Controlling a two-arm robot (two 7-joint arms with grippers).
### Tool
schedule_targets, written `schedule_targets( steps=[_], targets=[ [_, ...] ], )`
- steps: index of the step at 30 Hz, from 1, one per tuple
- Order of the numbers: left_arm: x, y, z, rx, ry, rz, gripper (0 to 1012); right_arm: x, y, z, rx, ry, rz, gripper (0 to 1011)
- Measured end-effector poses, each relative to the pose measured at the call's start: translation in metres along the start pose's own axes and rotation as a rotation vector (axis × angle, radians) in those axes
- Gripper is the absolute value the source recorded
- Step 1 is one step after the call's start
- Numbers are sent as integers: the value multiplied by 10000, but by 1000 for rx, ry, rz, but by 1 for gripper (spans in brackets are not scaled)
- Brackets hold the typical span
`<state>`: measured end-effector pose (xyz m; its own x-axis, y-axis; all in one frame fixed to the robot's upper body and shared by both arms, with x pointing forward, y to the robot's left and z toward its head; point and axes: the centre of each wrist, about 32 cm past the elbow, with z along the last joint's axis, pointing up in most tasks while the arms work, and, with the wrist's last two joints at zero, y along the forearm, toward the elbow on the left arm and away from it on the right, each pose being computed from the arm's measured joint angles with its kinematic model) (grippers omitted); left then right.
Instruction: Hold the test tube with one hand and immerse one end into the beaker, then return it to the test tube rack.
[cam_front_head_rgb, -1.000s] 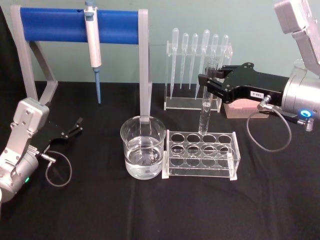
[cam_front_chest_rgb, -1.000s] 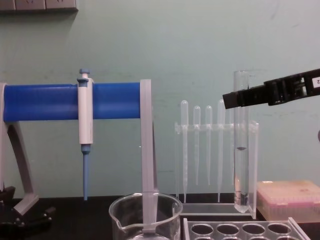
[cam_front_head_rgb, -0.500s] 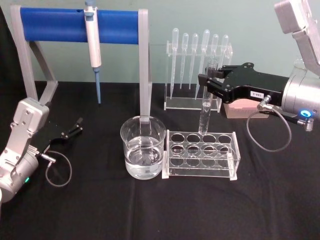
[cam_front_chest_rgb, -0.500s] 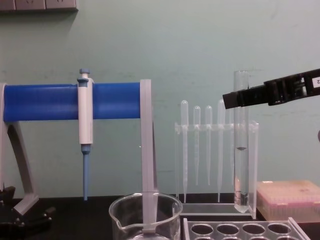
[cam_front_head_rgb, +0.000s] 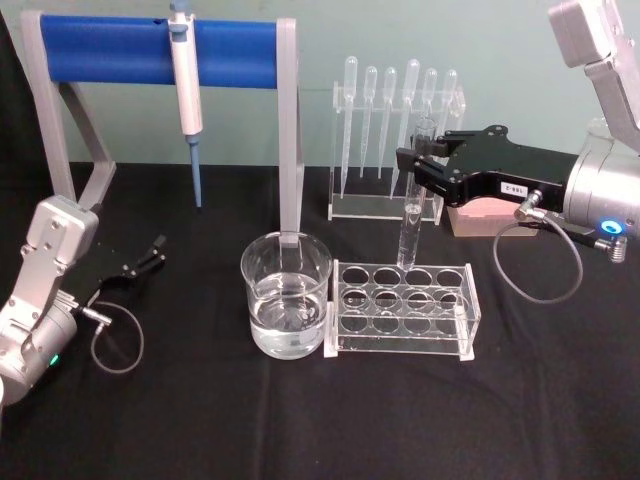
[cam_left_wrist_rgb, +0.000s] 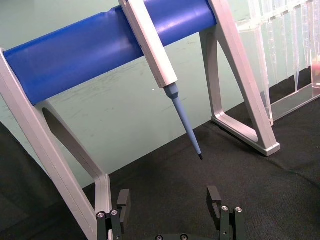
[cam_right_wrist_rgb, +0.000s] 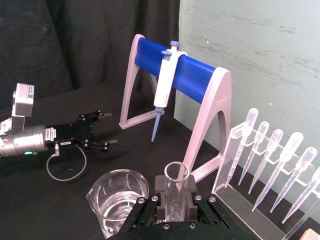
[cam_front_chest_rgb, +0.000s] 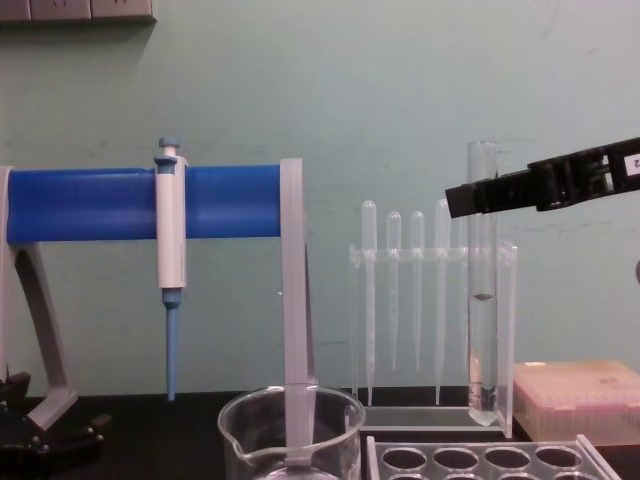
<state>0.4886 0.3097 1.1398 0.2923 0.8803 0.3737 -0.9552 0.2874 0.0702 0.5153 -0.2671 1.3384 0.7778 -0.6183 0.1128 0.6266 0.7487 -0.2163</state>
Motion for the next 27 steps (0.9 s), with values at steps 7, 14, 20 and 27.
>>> schedule_targets(
  steps=[7,14,20,27],
  targets=[
    [0,0,0,0,0,0,1000,0,0,0,0,0,0,225],
    [0,0,0,0,0,0,1000,0,0,0,0,0,0,224],
    [0,0,0,0,0,0,1000,0,0,0,0,0,0,225],
    [0,0,0,0,0,0,1000,0,0,0,0,0,0,224]
  ],
)
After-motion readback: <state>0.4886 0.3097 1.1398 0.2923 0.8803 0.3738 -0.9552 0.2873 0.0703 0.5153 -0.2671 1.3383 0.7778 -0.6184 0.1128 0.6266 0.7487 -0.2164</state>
